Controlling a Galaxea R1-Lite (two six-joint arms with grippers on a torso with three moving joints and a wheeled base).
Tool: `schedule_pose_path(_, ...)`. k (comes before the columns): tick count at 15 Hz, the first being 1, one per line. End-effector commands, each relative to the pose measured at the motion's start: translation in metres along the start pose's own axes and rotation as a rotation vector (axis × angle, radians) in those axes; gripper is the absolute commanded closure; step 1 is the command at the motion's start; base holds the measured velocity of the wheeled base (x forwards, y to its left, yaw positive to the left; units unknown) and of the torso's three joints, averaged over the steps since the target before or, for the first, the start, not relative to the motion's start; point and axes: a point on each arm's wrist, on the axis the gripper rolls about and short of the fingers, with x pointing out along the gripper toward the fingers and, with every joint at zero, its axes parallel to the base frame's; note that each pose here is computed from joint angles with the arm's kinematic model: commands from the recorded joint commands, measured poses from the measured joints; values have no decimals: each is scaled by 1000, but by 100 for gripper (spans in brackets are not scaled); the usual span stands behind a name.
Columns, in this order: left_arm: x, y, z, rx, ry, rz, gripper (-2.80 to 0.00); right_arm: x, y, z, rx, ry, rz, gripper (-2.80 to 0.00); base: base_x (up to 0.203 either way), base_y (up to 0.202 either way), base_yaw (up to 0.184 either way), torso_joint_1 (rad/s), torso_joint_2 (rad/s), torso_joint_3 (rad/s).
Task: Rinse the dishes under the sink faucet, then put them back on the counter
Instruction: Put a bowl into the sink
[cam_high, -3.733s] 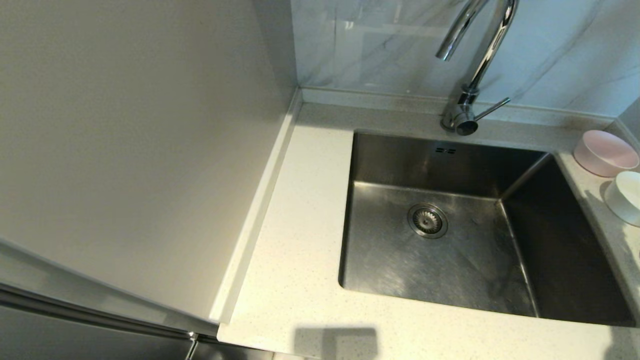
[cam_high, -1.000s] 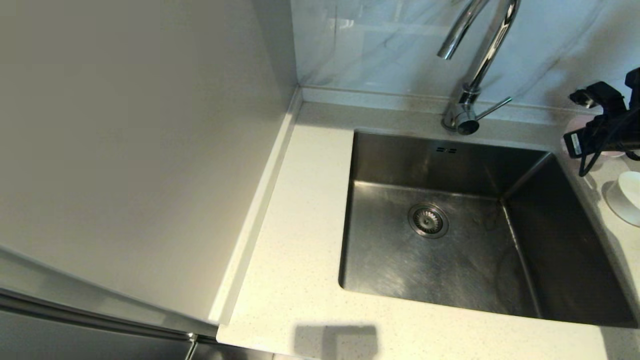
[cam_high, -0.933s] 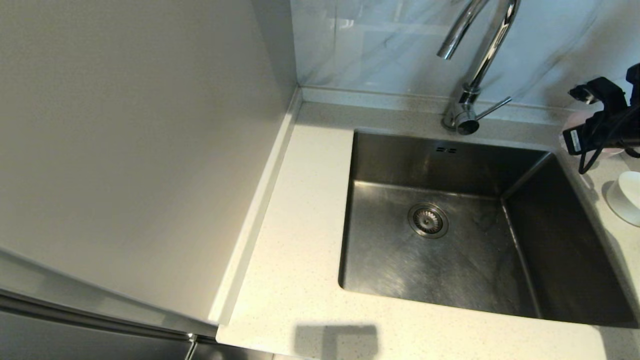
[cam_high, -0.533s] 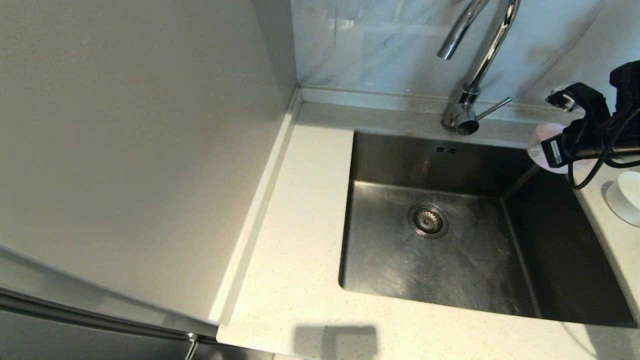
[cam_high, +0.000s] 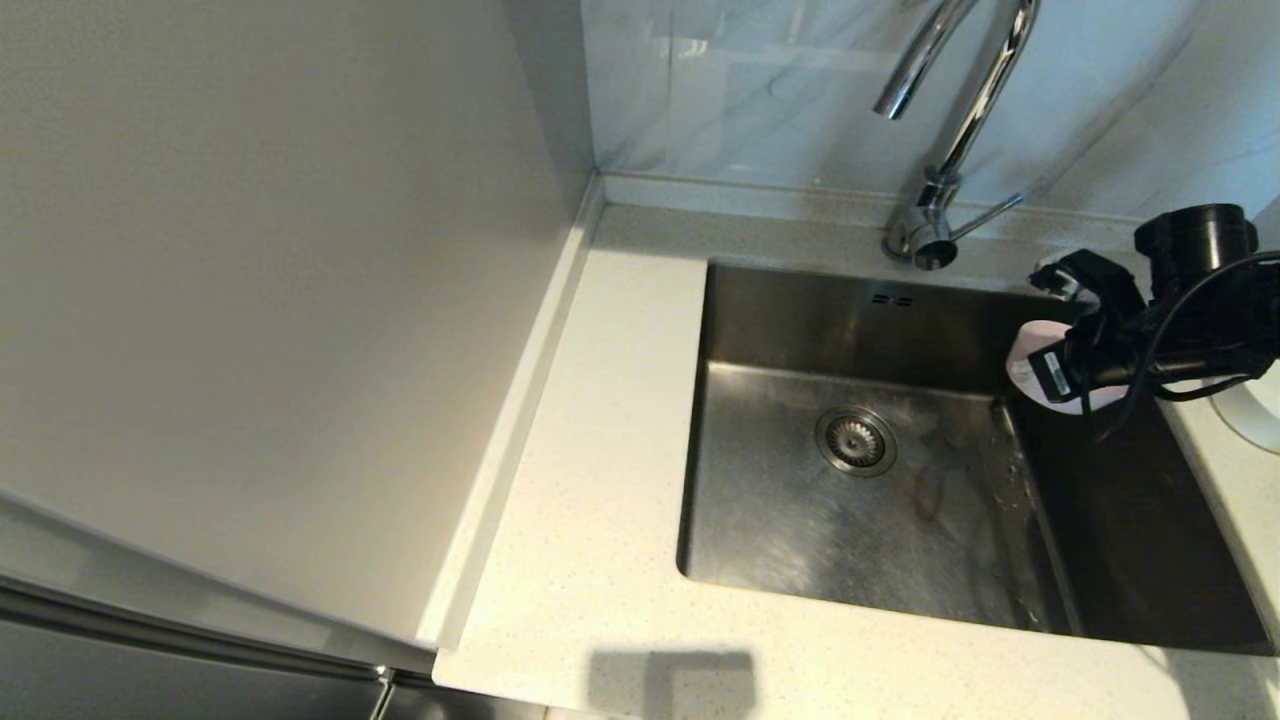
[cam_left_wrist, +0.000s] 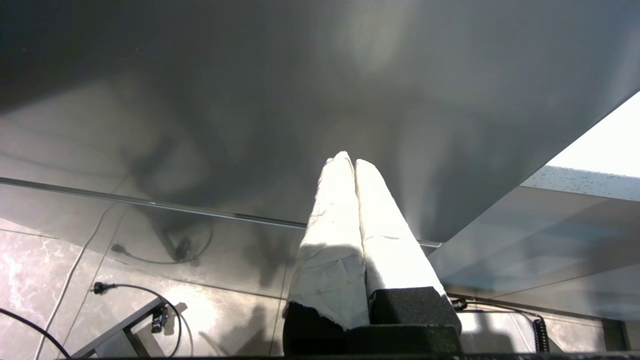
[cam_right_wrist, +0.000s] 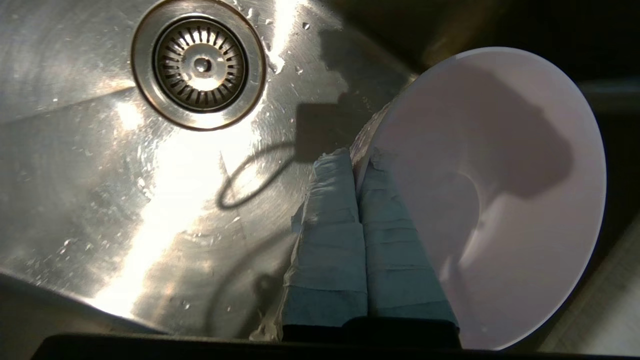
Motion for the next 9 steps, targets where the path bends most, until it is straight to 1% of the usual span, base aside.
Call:
schedule_pose_path(1,0,0,0,-1,-4,1,0,35,4,-18,5,60,34,0,0,0,0,0,0,0)
schedule_pose_path(5,0,0,0,-1,-4,-1,0,64,11,-41,-9,129,81,0,0,0,0,0,0,0)
schedule_pose_path(7,0,0,0,-1,-4,1,0,76,17,-47,-11,149,102,0,0,0,0,0,0,0)
schedule_pose_path(9,0,0,0,-1,-4,1,0,90,22,-49,-26,104,93,0,0,0,0,0,0,0)
